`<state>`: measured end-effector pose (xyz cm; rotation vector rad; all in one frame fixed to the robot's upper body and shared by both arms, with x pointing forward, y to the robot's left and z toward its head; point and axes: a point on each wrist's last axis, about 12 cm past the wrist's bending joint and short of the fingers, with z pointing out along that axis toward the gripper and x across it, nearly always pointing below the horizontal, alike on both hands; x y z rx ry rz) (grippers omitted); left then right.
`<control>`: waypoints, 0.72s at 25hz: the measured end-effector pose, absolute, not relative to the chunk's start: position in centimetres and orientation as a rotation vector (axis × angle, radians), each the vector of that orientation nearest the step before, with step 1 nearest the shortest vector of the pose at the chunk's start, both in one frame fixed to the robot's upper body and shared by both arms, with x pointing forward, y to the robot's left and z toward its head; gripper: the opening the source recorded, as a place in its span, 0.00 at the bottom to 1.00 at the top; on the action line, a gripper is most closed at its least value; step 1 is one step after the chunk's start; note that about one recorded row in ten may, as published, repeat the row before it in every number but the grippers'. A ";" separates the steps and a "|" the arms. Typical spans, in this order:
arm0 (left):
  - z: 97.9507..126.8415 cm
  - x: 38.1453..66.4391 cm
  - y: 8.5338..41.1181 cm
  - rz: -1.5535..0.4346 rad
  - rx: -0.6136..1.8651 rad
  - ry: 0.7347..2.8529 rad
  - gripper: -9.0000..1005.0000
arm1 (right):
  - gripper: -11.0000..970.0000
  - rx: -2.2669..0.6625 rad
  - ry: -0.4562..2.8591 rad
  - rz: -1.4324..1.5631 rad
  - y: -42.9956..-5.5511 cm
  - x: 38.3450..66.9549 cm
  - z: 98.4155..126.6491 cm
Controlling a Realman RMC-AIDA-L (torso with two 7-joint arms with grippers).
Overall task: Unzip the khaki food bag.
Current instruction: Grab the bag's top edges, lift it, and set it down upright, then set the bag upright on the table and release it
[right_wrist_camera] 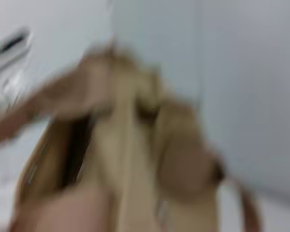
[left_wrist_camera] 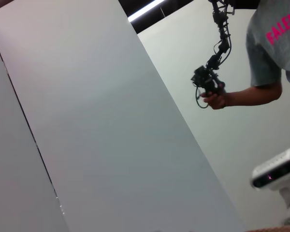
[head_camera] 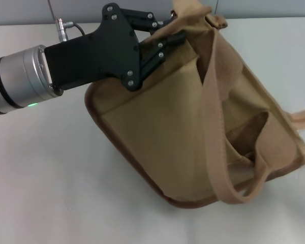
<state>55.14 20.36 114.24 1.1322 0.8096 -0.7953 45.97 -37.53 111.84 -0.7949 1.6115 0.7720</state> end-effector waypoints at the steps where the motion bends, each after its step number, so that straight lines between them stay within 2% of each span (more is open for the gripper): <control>1: 114.2 55.1 20.3 -0.797 1.135 0.809 0.13 | 0.03 -0.795 1.611 0.772 -37.5 46.0 111.8; 7: 114.2 55.0 20.4 -0.801 1.142 0.808 0.13 | 0.10 -0.709 1.504 0.697 -39.1 46.6 113.7; 12: 114.3 55.1 20.3 -0.801 1.147 0.802 0.13 | 0.31 -0.782 1.495 0.720 -37.9 48.5 114.4; 14: 114.3 55.1 20.3 -0.802 1.151 0.800 0.13 | 0.36 -0.897 1.522 0.775 -35.9 49.6 114.1; 18: 114.4 55.2 20.2 -0.803 1.152 0.798 0.13 | 0.46 -1.016 1.556 0.805 -34.5 50.2 113.8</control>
